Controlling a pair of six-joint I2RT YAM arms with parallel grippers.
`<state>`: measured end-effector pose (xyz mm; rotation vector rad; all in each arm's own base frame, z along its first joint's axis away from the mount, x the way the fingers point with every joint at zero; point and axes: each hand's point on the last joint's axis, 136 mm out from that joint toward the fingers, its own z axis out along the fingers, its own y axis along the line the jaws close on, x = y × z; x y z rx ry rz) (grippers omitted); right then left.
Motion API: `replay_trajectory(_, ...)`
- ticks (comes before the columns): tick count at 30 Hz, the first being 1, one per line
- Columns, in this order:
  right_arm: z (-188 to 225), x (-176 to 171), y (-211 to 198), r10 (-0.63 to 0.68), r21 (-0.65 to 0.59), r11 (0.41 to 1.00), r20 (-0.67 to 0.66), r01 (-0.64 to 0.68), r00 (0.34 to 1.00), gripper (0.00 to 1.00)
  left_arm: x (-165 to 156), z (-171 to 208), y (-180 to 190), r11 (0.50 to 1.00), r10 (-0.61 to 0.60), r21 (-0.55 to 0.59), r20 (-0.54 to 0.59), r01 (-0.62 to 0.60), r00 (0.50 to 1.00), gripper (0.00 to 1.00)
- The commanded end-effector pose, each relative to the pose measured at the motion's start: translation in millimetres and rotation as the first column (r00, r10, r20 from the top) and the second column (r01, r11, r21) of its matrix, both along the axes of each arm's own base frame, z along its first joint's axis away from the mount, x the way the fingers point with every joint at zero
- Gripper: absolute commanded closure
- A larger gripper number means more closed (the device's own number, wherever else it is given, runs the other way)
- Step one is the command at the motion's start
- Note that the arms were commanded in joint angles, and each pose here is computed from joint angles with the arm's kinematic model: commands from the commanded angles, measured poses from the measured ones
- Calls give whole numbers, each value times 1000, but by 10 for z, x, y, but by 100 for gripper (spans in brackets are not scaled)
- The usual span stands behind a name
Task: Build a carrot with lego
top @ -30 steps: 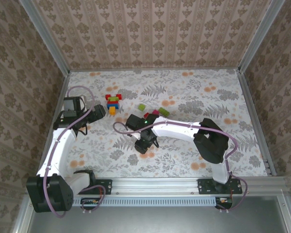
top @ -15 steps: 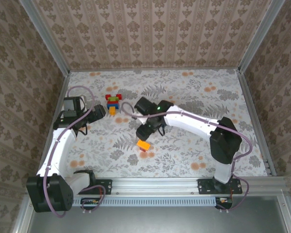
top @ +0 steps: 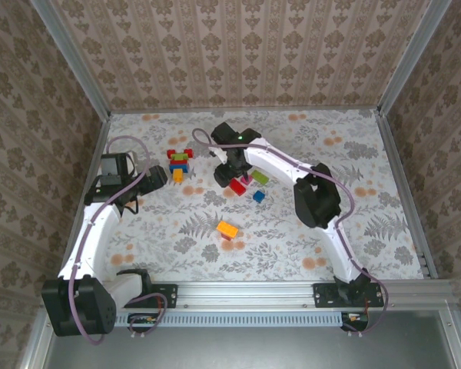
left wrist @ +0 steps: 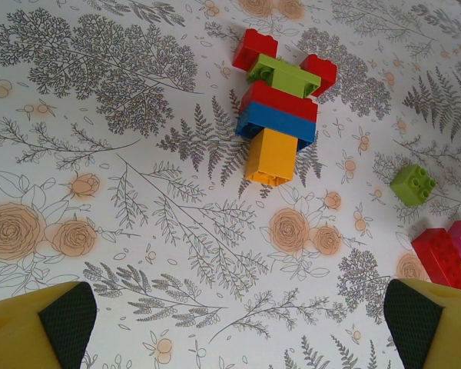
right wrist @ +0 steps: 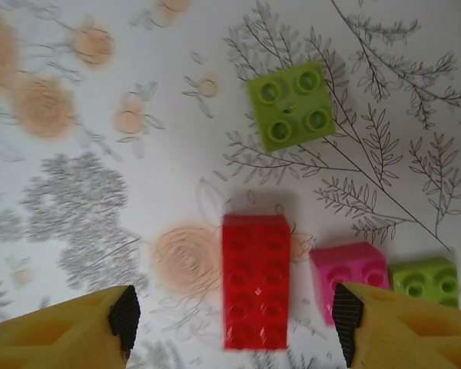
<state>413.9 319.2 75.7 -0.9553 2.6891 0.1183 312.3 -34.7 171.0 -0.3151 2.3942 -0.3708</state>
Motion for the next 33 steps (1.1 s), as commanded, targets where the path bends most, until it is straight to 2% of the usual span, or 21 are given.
replay_trajectory(1,-15,7,-81,-1,-29,1000,-38,0,999,31,23,51,-11,1000,-17,17,11,17,1000,0)
replay_trajectory(33,-463,-175,-182,-15,-53,999,-138,8,990,46,36,40,-6,1000,-17,20,7,16,1000,0)
